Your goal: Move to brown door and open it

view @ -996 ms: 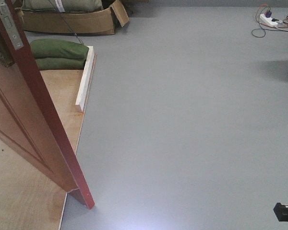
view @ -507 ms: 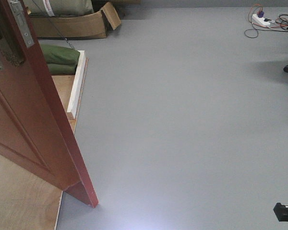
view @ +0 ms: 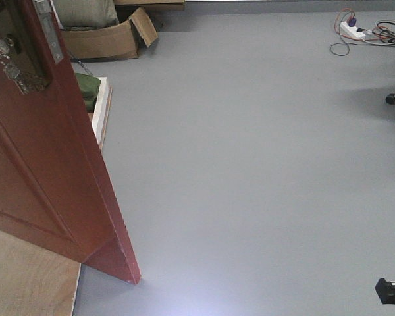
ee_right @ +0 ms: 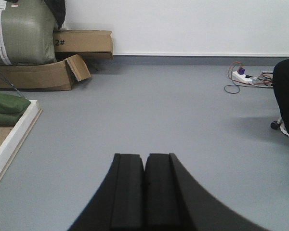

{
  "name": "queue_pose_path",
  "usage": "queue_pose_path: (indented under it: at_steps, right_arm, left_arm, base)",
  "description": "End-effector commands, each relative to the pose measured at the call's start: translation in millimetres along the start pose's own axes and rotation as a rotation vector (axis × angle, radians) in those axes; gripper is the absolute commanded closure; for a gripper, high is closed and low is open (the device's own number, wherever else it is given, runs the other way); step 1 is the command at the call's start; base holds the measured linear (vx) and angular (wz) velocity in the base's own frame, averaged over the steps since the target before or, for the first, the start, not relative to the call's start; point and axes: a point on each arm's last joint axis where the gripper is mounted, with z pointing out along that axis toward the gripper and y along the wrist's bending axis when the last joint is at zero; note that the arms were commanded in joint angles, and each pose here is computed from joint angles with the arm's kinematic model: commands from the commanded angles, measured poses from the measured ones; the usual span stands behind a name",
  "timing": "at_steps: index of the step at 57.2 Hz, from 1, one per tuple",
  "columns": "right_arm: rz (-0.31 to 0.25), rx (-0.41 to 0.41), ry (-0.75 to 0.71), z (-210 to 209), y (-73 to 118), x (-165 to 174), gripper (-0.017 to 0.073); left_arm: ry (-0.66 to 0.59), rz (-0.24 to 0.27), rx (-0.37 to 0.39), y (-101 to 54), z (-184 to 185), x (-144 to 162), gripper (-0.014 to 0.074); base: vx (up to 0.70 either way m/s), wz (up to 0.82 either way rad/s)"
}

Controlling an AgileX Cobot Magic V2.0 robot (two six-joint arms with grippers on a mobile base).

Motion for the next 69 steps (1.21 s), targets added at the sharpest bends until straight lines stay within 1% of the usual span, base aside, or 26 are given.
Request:
queue_pose_path:
  at_steps: [1,69]
  right_arm:
    - [-0.012,0.009,-0.088,-0.7,-0.6,-6.2,0.0559]
    - [-0.012,0.009,-0.088,-0.7,-0.6,-6.2,0.0559]
  left_arm:
    - [-0.059,-0.007,0.063,-21.3,-8.7,-7.8,0.0597]
    - [-0.059,-0.007,0.063,-21.3,-8.7,-7.8,0.0597]
  base:
    - [0.16,-0.01]
    - [0.19,0.02]
